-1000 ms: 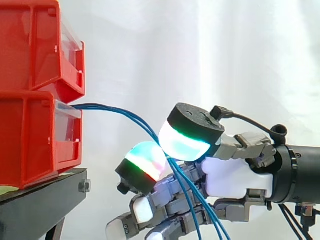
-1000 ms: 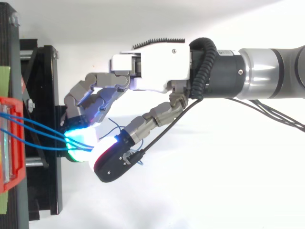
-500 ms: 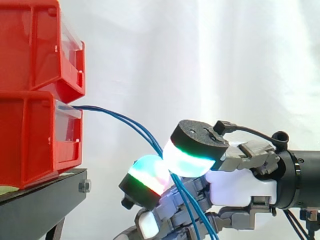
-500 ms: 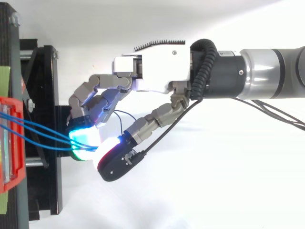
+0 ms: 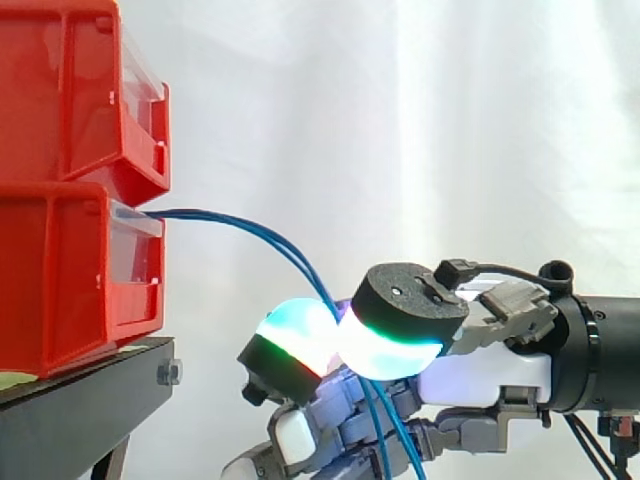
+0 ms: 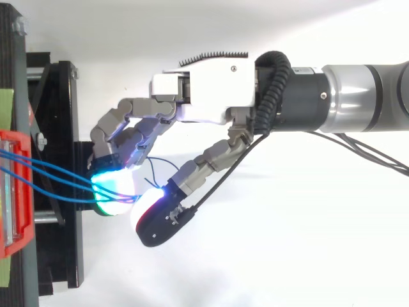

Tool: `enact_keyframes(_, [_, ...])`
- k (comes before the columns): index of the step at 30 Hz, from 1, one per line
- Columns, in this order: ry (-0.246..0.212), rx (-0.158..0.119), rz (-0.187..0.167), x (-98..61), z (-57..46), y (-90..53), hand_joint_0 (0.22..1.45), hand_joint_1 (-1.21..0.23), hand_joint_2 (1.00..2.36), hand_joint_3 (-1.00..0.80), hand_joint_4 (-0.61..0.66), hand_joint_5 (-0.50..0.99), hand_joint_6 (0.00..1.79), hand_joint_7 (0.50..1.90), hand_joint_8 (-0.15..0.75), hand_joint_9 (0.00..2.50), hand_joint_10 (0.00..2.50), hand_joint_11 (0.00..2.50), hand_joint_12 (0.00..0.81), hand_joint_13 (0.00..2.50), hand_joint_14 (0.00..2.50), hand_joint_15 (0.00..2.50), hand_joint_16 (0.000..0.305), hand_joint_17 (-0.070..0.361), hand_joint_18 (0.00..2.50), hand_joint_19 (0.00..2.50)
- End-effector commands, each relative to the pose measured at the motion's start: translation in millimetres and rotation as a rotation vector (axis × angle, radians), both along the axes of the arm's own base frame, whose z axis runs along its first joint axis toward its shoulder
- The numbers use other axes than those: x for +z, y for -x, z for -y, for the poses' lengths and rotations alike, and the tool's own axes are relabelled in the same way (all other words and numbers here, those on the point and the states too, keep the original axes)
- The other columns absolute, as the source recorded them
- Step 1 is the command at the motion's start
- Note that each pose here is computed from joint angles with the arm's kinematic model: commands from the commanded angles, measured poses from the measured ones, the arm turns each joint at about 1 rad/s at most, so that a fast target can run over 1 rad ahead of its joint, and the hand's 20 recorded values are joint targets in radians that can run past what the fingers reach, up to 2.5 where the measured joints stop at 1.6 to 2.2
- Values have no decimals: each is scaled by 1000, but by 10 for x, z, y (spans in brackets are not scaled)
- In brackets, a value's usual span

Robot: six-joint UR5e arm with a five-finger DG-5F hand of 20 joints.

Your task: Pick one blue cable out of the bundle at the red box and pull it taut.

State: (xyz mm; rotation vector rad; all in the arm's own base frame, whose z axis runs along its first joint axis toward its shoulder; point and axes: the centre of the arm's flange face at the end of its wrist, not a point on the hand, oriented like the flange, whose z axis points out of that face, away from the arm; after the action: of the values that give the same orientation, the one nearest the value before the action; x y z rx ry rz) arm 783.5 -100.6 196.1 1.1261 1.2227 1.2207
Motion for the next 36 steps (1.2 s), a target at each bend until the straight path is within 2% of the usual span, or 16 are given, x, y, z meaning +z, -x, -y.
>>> enact_keyframes(1, [-2, -3, 5, 26, 12, -11, 761, -980, 1006, -426, 118, -187, 884, 1113, 343, 734, 13, 615, 392, 620, 7, 209, 53, 119, 736, 321])
enact_keyframes(4, [0, -5, 5, 27, 24, -16, 762, -980, 1000, -496, 140, -192, 880, 1085, 341, 727, 13, 611, 392, 617, 7, 207, 53, 119, 738, 313])
enact_keyframes(7, [0, -3, 7, 50, 22, -20, 669, -963, 1000, -500, 155, -199, 870, 1060, 340, 714, 15, 616, 390, 603, 7, 216, 53, 119, 730, 345])
enact_keyframes(8, [0, -1, 5, 42, 10, -18, 581, -922, 1000, -500, 167, -202, 864, 1036, 348, 711, 13, 611, 400, 600, 7, 226, 55, 123, 725, 364])
enact_keyframes(9, [0, -3, 7, 50, 22, -20, 556, -899, 1000, -500, 182, -202, 861, 1029, 353, 714, 13, 615, 406, 601, 7, 232, 56, 125, 728, 381])
enact_keyframes(14, [0, -3, 7, 50, 22, -20, 497, -783, 1000, -500, 211, -189, 847, 1018, 384, 739, 13, 596, 424, 609, 7, 234, 59, 133, 735, 379])
enact_keyframes(17, [0, -1, 7, 50, 10, -22, 532, -731, 1000, -500, 200, -184, 839, 1042, 377, 745, 12, 612, 414, 602, 7, 235, 57, 128, 714, 390])
enact_keyframes(20, [0, -1, 7, 50, 10, -22, 572, -750, 1001, -488, 193, -182, 840, 1073, 369, 745, 14, 593, 410, 603, 7, 231, 55, 124, 700, 391])
enact_keyframes(27, [2, -3, 5, 38, 22, -21, 621, -802, 1016, -271, 170, -180, 858, 1113, 364, 765, 13, 615, 403, 621, 8, 237, 54, 121, 721, 401])
enact_keyframes(36, [2, -3, -1, 31, 22, -15, 680, -881, 1018, -243, 59, -186, 878, 1125, 358, 761, 15, 619, 400, 635, 7, 228, 53, 120, 749, 371])
